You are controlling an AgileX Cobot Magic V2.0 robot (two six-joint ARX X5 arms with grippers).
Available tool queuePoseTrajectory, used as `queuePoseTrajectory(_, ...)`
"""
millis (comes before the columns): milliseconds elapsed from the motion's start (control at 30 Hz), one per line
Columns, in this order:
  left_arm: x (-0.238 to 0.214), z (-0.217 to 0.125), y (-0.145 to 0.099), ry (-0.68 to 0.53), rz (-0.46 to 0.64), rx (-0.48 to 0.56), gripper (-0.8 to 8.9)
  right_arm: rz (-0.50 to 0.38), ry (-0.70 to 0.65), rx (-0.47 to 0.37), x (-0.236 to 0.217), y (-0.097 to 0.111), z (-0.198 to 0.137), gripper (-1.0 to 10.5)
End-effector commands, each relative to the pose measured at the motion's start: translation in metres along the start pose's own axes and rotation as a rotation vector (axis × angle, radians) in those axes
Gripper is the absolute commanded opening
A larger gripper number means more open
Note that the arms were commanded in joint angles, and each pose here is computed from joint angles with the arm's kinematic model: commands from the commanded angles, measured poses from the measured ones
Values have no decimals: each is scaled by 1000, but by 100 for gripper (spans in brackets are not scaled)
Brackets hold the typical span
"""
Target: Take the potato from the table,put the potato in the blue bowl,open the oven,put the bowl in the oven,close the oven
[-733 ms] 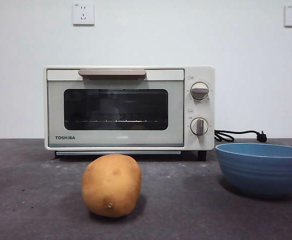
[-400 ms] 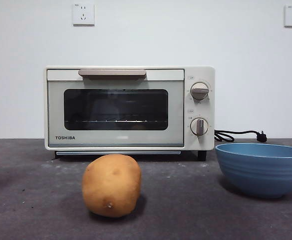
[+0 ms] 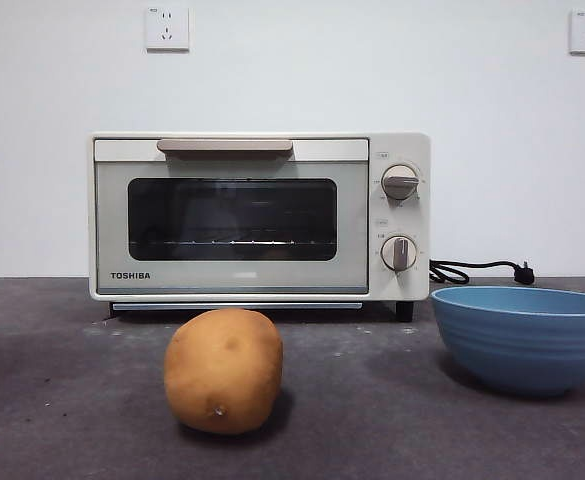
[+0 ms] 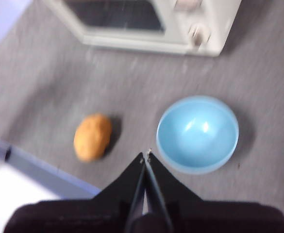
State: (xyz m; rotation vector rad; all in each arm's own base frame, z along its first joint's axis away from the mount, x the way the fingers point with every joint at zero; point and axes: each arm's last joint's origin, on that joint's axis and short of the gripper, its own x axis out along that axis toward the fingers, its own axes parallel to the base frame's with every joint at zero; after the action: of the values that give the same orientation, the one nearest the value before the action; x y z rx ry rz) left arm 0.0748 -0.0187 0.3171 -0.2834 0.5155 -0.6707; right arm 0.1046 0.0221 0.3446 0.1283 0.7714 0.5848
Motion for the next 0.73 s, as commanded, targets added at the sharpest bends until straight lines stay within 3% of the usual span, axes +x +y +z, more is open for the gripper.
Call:
queuePoseTrajectory(33,-3,1,-3,27,-14,51,-9,17,45,-55,3,1,0,-12)
queuePoseTrajectory(267,-4,2,-5,32,-19,51,-8,21,51,-54,5,0,1,14)
queuePoseTrajectory(367,-4,2,-5,31,-19,52,-5,19,43,-56,5,0,2,236)
queuePoseTrajectory(500,-4,2,-5,31,-19,58,-6,17,24,-23,5,0,4,688)
queuePoseTrajectory(533,-4,2,-5,31,-19,58,-6,17,23,-19,5,0,4,734)
queuePoseTrajectory(733,-4,2,-5,31,-19,59,-6,21,29,12,8,-2,7,734)
